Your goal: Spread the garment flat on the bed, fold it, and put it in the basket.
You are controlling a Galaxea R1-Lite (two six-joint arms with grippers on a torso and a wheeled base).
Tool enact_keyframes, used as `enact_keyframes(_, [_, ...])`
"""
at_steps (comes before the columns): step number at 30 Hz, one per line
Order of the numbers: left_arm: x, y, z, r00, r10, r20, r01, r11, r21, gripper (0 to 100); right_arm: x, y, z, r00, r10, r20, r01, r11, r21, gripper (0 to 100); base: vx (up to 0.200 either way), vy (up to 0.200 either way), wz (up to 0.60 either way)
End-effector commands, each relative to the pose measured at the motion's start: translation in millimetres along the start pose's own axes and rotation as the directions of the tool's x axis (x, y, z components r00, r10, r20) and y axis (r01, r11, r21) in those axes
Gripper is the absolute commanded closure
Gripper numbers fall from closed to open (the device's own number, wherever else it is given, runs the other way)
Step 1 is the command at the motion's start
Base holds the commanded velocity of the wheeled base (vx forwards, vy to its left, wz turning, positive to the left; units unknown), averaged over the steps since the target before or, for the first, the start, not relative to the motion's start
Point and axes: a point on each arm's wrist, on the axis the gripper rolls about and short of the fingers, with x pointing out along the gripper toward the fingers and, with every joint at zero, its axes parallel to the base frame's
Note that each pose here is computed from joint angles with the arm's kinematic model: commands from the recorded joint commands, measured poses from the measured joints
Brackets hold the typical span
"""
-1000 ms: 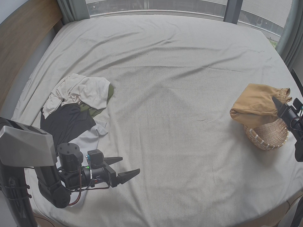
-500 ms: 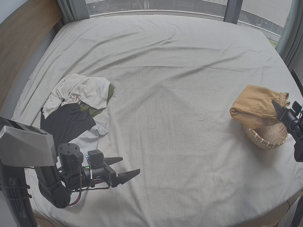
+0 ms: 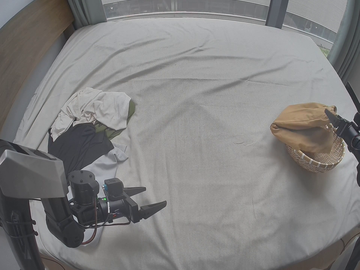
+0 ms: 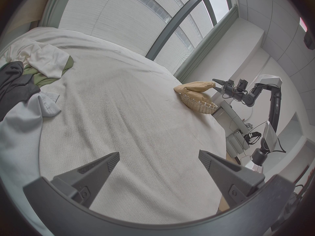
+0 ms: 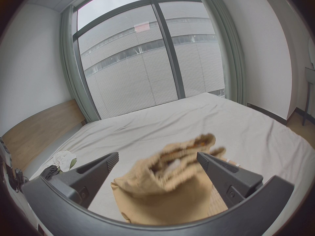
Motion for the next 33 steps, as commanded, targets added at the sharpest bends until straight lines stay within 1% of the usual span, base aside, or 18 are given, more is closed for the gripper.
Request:
enact_keyframes(1, [1,1,-1,1.000,0.002,-0.003,-0.002,1.000,-0.003,0,-12,6,30,0.997,0.006,0.073,-0.003,0.999,-0.041,0,0.000,0.000,0.00])
enact_keyframes(7, [1,1,-2,1.000,0.000,-0.005,0.000,1.000,-0.003,0,-13,6,33,0.997,0.007,0.071,-0.004,0.999,-0.042,0,0.000,0.000,0.00])
enact_keyframes(10, [1,1,-1,1.000,0.001,-0.002,-0.001,1.000,-0.002,0,-13,12,24,0.998,0.044,0.035,-0.043,0.999,-0.023,0,0.000,0.000,0.00])
enact_keyframes(13, [0,-1,2,1.000,-0.003,0.009,0.003,1.000,0.004,0,-11,31,9,0.993,0.119,-0.010,-0.119,0.993,0.005,0,0.000,0.000,0.00])
enact_keyframes(14, [0,-1,2,1.000,-0.003,0.009,0.003,1.000,0.004,0,-11,31,9,0.993,0.119,-0.010,-0.119,0.993,0.005,0,0.000,0.000,0.00])
enact_keyframes(15, [-4,-4,12,0.999,-0.008,0.043,0.007,1.000,0.017,0,-11,53,-5,0.979,0.198,-0.050,-0.197,0.980,0.031,0,0.000,0.000,0.00])
enact_keyframes(16, [-6,-6,17,0.998,-0.011,0.060,0.009,1.000,0.024,0,-12,59,-9,0.974,0.221,-0.056,-0.219,0.975,0.035,0,0.000,0.000,0.00])
enact_keyframes(18, [-12,-11,28,0.995,-0.019,0.098,0.015,0.999,0.038,0,-15,78,-16,0.957,0.286,-0.058,-0.284,0.958,0.041,0,0.000,0.000,0.00])
enact_keyframes(20, [-20,-19,43,0.988,-0.032,0.148,0.027,0.999,0.036,0,-21,96,-19,0.936,0.348,-0.053,-0.346,0.937,0.046,0,0.000,0.000,0.00])
enact_keyframes(23, [-41,-35,68,0.968,-0.057,0.244,0.054,0.998,0.020,0,-37,120,-17,0.898,0.437,-0.052,-0.434,0.899,0.055,0,0.000,0.000,0.00])
enact_keyframes(24, [-45,-38,73,0.963,-0.062,0.262,0.058,0.998,0.023,0,-40,124,-17,0.891,0.451,-0.052,-0.448,0.892,0.057,0,0.000,0.000,0.00])
enact_keyframes(25, [-55,-44,82,0.951,-0.070,0.301,0.063,0.997,0.034,0,-48,130,-14,0.878,0.476,-0.044,-0.474,0.879,0.055,0,0.000,0.000,0.00])
enact_keyframes(27, [-72,-54,96,0.928,-0.069,0.366,0.055,0.997,0.048,0,-60,138,-8,0.861,0.507,-0.032,-0.505,0.861,0.050,0,0.000,0.000,0.00])
enact_keyframes(29, [-87,-63,104,0.906,-0.060,0.420,0.044,0.998,0.049,0,-74,146,0,0.843,0.538,-0.024,-0.537,0.843,0.042,0,0.000,0.000,0.00])
enact_keyframes(30, [-87,-63,104,0.906,-0.060,0.420,0.044,0.998,0.049,0,-74,146,0,0.843,0.538,-0.024,-0.537,0.843,0.042,0,0.000,0.000,0.00])
enact_keyframes(31, [-101,-72,105,0.892,-0.054,0.448,0.040,0.998,0.042,0,-90,150,7,0.831,0.556,-0.037,-0.554,0.831,0.041,0,0.000,0.000,0.00])
enact_keyframes(32, [-109,-76,103,0.887,-0.047,0.459,0.033,0.999,0.039,0,-90,150,7,0.831,0.556,-0.037,-0.554,0.831,0.041,0,0.000,0.000,0.00])
enact_keyframes(33, [-114,-79,102,0.885,-0.044,0.463,0.029,0.999,0.039,0,-107,151,11,0.826,0.560,-0.056,-0.558,0.828,0.049,0,0.000,0.000,0.00])
